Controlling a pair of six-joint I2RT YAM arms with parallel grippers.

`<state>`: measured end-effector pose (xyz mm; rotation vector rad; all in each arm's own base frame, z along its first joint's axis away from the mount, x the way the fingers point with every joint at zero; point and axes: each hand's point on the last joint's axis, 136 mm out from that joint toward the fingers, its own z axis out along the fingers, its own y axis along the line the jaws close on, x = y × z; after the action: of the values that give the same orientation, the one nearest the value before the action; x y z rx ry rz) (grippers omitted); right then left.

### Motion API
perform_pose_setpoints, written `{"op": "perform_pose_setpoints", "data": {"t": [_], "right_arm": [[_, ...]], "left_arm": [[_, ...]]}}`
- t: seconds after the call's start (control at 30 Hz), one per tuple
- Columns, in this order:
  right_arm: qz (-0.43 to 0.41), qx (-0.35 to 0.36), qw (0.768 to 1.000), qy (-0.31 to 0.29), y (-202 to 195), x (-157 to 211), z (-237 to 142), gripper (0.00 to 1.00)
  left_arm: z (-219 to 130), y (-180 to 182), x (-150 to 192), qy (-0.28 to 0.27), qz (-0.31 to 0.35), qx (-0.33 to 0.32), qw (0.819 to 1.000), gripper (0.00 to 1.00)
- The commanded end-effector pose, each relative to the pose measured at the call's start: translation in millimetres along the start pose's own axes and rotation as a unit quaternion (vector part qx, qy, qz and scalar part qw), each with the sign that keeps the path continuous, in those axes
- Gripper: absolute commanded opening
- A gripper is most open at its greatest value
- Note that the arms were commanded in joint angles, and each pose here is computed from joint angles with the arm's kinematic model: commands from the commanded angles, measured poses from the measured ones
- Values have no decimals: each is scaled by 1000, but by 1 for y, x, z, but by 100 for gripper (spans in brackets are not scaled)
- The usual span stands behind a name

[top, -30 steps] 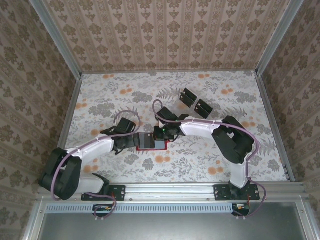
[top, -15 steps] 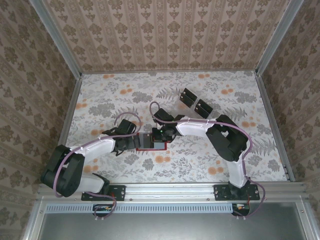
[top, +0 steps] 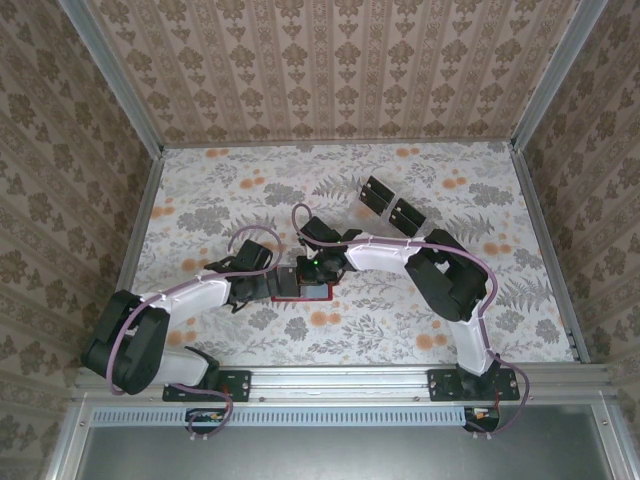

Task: Put the credit cards into the card holder
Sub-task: Insert the credit card into the card slot.

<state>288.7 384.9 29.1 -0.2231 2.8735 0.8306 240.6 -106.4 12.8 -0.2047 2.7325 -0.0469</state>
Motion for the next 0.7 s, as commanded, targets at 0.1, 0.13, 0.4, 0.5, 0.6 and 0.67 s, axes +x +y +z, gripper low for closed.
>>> {"op": "perform_pose_setpoints", "data": {"t": [0.1, 0.13, 0.4, 0.5, 0.6, 0.67], "right_arm": [[5, -40, 999, 1, 22, -6, 2, 3], [4, -41, 999, 0, 23, -6, 0, 3], [7, -32, 999, -40, 13, -14, -37, 6], [6, -11, 999, -44, 2, -13, -38, 6], [6, 7, 999, -40, -7, -11, -34, 5], [7, 13, 999, -37, -11, -9, -30, 5]], "left_arm": [[12, -8, 24, 38, -12, 29, 999, 100], [11, -9, 23, 35, -13, 32, 999, 100], [-11, -4, 4, -5, -20, 26, 999, 100], [-18, 3, -3, -20, -26, 14, 999, 100], [-21, 13, -6, -32, -32, -4, 999, 100], [-20, 18, -5, -33, -34, -14, 999, 100]]}}
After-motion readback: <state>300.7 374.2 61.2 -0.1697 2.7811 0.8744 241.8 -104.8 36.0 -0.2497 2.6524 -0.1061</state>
